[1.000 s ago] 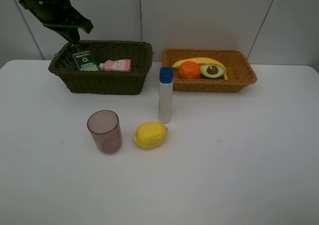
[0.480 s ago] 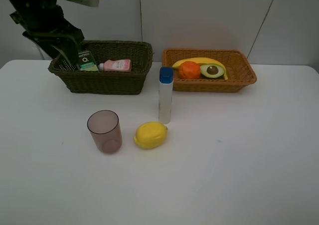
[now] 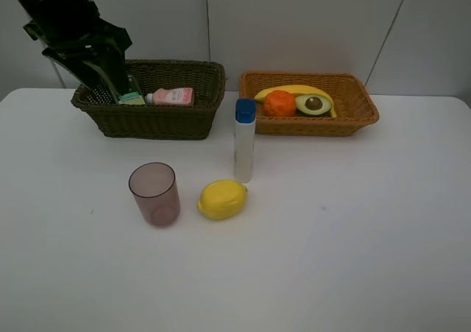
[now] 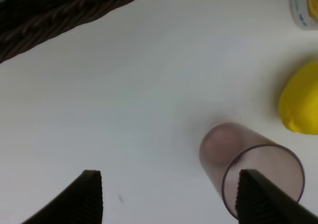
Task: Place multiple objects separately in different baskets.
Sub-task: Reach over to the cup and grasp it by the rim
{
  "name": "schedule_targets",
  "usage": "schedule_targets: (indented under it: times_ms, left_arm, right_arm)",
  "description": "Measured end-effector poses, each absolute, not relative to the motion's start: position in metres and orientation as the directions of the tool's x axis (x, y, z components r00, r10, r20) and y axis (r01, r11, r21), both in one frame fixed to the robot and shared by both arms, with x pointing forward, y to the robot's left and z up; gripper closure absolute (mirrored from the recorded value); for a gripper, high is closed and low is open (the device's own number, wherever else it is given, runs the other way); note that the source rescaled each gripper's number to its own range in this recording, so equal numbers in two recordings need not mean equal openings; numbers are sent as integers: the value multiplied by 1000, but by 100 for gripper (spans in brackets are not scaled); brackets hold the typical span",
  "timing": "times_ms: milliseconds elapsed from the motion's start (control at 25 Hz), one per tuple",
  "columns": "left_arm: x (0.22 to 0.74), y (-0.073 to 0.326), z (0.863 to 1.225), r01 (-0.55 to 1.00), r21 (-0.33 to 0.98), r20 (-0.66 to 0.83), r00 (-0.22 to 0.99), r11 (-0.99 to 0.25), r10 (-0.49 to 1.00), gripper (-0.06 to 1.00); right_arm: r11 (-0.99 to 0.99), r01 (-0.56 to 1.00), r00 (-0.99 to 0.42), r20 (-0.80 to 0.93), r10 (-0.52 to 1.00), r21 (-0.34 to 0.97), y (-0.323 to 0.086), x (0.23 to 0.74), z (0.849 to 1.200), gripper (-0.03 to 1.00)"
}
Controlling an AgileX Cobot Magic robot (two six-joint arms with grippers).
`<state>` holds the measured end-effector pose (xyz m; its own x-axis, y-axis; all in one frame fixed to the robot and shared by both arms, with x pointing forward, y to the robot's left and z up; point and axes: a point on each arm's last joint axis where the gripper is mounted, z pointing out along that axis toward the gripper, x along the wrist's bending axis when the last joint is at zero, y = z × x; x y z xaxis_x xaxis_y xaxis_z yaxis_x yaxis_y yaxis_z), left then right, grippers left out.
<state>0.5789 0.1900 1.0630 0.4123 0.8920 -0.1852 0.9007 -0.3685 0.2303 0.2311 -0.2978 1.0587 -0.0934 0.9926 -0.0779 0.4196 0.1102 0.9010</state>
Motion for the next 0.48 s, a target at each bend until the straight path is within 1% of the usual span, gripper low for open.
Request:
schedule_targets:
  times_ms: [160,320,480]
  left_arm:
    - [564,180,1084,873,285,-174,454,-397,874,18]
    - [539,152,1105,825,338,-173,527,-452,832,18]
    - [516,122,1112,786,346,-143,583,-512,799,18]
  right_arm:
    - [110,420,-93,-78,993,901,-298,231,1059,7]
    - [110,420,-93,-78,993,901,-298,231,1059,7]
    - [109,420,-93,-77,993,901,-298,231,1059,7]
